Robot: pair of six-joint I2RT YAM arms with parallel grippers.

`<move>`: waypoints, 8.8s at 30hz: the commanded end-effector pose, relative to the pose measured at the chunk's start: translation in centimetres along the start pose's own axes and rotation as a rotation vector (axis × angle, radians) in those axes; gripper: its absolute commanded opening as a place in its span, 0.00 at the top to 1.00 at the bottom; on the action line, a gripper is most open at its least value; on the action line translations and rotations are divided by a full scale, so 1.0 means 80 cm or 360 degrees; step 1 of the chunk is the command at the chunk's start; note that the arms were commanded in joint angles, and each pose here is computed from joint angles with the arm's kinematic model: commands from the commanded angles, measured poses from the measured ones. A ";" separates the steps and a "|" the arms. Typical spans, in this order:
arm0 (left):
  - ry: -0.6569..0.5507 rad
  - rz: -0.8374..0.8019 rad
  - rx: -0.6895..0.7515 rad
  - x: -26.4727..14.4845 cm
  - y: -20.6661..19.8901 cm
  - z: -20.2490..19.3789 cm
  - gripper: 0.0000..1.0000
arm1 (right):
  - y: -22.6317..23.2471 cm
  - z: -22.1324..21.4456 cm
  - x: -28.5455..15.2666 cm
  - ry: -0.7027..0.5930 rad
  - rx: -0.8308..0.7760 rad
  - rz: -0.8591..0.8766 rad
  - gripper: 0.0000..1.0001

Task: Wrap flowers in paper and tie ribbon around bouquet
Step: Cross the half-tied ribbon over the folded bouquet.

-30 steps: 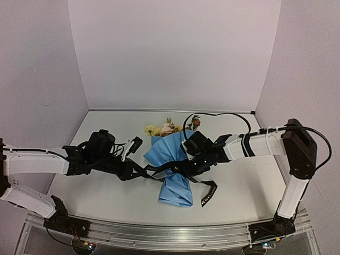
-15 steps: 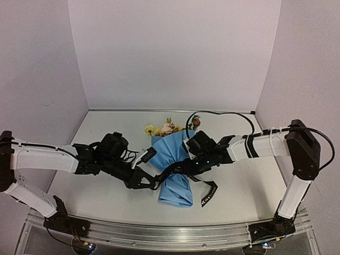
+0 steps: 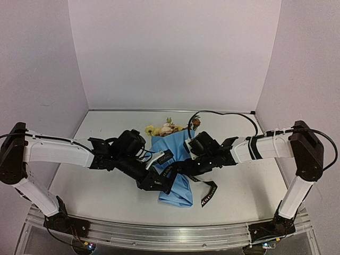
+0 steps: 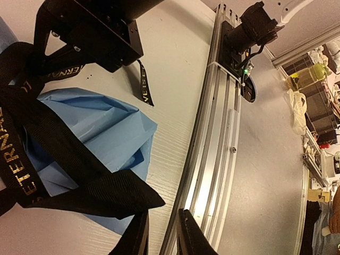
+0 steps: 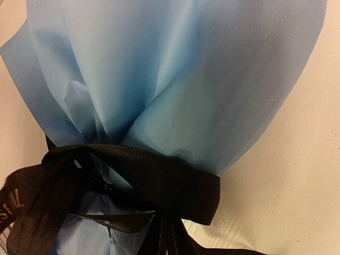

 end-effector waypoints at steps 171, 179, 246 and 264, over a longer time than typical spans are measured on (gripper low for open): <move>-0.0358 0.0227 0.0409 -0.002 0.092 0.141 1.00 | -0.005 0.057 0.026 -0.0724 0.0447 0.0536 1.00; -0.0333 0.0213 0.0374 0.002 0.095 0.131 1.00 | -0.003 0.066 0.032 -0.0733 0.0432 0.0547 1.00; -0.0253 0.0579 0.0022 0.009 0.148 0.140 0.82 | -0.004 0.073 0.050 -0.0720 0.0364 0.0533 1.00; -0.0222 0.0493 -0.0058 0.007 0.166 0.134 0.72 | -0.004 0.077 0.051 -0.0668 0.0360 0.0646 1.00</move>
Point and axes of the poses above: each gripper's point midway between its finger pads, its own x axis out along the fingers, its own y axis along the line the jaws close on, z = x × y, the point moved 9 cm from there along -x, back along the fingers, and after that the axes turned 4 degrees about -x, right-handed, at the moved point
